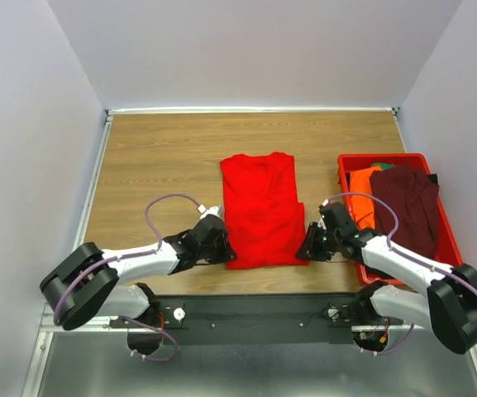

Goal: Fold and stack the t-shirts
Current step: Fold the tshirt

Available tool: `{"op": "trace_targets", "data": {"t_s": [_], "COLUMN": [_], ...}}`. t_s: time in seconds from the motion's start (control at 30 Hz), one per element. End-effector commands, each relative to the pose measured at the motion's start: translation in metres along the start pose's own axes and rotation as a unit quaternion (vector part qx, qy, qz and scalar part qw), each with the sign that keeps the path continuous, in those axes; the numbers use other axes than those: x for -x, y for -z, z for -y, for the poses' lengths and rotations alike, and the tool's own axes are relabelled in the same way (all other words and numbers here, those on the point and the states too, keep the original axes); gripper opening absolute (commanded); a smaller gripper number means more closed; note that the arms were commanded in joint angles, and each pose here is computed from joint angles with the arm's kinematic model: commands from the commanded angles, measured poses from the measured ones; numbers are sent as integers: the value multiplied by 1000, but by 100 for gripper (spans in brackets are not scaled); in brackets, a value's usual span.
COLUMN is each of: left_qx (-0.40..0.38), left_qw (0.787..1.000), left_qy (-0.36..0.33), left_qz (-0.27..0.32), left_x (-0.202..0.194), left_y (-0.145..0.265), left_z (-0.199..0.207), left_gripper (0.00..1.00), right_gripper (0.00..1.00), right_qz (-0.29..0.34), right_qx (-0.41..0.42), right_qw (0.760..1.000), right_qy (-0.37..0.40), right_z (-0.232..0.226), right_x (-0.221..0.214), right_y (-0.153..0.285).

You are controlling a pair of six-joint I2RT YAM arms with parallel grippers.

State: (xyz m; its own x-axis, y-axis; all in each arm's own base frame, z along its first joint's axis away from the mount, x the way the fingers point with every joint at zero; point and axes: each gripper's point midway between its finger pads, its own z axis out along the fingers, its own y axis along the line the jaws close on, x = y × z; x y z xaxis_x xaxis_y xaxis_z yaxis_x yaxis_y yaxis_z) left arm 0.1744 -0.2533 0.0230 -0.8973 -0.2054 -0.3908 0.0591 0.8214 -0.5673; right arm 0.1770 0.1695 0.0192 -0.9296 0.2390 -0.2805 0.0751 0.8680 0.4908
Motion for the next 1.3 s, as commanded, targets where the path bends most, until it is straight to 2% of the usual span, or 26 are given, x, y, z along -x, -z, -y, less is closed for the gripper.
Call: {"op": "trace_targets", "data": {"t_s": [0.0, 0.13, 0.23, 0.33, 0.37, 0.4, 0.57, 0.6, 0.67, 0.7, 0.73, 0.93, 1.0, 1.03, 1.07, 1.27], "left_qx": [39, 39, 31, 11, 15, 19, 12, 15, 15, 16, 18, 29, 26, 26, 24, 18], "left_qw": [998, 998, 999, 1000, 1000, 999, 997, 997, 995, 994, 991, 982, 982, 981, 981, 983], "left_qy": [19, 15, -3, -20, -18, -19, -21, -21, -20, -19, -14, -37, -49, -51, -52, -58], "left_qz": [-54, -52, -31, -7, 6, 20, 70, 79, 100, 109, 130, 183, 183, 184, 184, 175], "left_x": [-34, -34, -17, 2, 11, 21, 66, 73, 98, 108, 128, 189, 198, 201, 202, 207], "left_y": [17, 30, 37, 41, 41, 40, 38, 38, 41, 44, 50, 83, 88, 89, 90, 87], "left_z": [-23, -24, -10, 10, 10, 9, 8, 6, -1, -4, -6, -18, -21, -23, -25, -44], "left_gripper": [0, 0, 0, 0, 0, 0, 0, 0, 0, 0, 0, 1, 1, 1, 1, 1], "right_gripper": [33, 33, 39, 52, 54, 57, 58, 57, 57, 56, 55, 51, 51, 51, 51, 51], "right_qz": [-96, -105, -75, -5, 34, 70, 210, 198, 236, 201, 222, 203, 176, 179, 164, 135], "right_qx": [-22, -10, 4, 12, 24, 4, 48, 37, 64, 55, 74, 86, 99, 114, 116, 161], "right_qw": [995, 994, 997, 1000, 999, 997, 971, 973, 957, 963, 953, 939, 934, 931, 930, 918], "right_qy": [-28, -29, -15, 13, 27, 33, 101, 112, 157, 170, 192, 265, 294, 298, 309, 335], "right_z": [21, 16, 3, -20, -41, -41, -110, -112, -149, -146, -170, -200, -199, -210, -206, -218], "right_x": [-57, -62, -46, -3, 25, 45, 149, 159, 199, 200, 224, 270, 266, 269, 264, 258], "right_y": [14, 25, 34, 46, 58, 60, 67, 43, 40, 3, 5, -78, -107, -102, -118, -141]}}
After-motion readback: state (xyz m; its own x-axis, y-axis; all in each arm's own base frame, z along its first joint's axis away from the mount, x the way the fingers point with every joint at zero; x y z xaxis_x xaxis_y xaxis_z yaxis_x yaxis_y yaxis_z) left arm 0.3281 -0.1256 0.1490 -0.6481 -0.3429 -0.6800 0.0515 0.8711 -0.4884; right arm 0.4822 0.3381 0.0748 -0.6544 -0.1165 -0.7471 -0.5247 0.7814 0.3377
